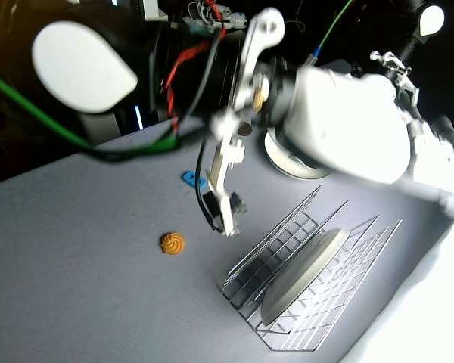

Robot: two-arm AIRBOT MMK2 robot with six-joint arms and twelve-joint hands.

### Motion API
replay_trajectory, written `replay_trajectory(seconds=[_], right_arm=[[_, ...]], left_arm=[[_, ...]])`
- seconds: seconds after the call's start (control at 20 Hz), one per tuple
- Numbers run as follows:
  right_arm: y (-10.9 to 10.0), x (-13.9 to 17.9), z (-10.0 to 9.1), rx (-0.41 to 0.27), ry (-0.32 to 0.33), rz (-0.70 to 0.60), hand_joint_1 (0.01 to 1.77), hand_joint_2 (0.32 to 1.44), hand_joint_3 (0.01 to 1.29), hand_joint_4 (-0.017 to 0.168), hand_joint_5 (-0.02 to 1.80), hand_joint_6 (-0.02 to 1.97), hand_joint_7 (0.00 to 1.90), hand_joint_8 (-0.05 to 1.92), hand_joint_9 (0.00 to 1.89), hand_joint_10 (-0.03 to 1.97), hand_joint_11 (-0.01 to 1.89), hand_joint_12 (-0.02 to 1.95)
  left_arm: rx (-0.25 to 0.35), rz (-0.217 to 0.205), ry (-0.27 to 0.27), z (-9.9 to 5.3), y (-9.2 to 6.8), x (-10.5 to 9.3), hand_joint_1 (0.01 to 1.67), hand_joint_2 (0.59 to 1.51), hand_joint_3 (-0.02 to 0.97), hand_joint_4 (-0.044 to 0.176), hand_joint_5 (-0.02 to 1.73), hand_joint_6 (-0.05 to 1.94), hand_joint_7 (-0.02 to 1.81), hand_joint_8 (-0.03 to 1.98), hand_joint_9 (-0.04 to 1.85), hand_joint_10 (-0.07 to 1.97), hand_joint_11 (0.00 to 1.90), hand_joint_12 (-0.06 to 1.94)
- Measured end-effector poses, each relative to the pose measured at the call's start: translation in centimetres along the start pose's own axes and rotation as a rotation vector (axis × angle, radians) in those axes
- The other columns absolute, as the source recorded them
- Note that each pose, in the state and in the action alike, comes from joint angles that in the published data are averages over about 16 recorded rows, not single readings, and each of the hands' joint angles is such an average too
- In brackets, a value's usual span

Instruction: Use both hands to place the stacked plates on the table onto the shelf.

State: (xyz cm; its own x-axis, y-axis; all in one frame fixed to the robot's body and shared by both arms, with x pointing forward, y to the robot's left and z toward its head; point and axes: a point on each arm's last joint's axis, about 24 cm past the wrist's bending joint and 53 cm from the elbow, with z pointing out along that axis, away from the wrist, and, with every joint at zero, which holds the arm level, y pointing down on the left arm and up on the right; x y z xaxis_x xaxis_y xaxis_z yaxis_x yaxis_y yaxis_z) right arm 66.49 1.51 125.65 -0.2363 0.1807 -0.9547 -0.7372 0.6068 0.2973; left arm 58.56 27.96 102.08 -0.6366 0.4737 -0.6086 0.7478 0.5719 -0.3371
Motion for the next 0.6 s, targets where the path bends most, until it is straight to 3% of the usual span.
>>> replay_trajectory(seconds=[0.3,0.6], right_arm=[[5.7,4.4,0.1,-0.109,0.041,-0.206,1.04,0.84,0.01,0.005,0.03,0.02,0.03,0.02,0.03,0.02,0.01,0.06],[8.0,8.8,0.4,-0.138,0.087,-0.196,1.07,0.82,0.01,0.005,0.02,0.02,0.02,0.02,0.02,0.02,0.02,0.01]], left_arm=[[-0.021,-0.026,0.021,0.4,0.5,1.2,0.02,1.141,0.019,-0.002,0.10,0.00,0.08,0.01,0.03,-0.02,0.02,0.03],[-0.035,-0.045,0.034,0.6,0.8,2.1,0.02,1.138,0.019,-0.004,0.09,0.00,0.08,0.00,0.02,-0.03,0.02,0.03]])
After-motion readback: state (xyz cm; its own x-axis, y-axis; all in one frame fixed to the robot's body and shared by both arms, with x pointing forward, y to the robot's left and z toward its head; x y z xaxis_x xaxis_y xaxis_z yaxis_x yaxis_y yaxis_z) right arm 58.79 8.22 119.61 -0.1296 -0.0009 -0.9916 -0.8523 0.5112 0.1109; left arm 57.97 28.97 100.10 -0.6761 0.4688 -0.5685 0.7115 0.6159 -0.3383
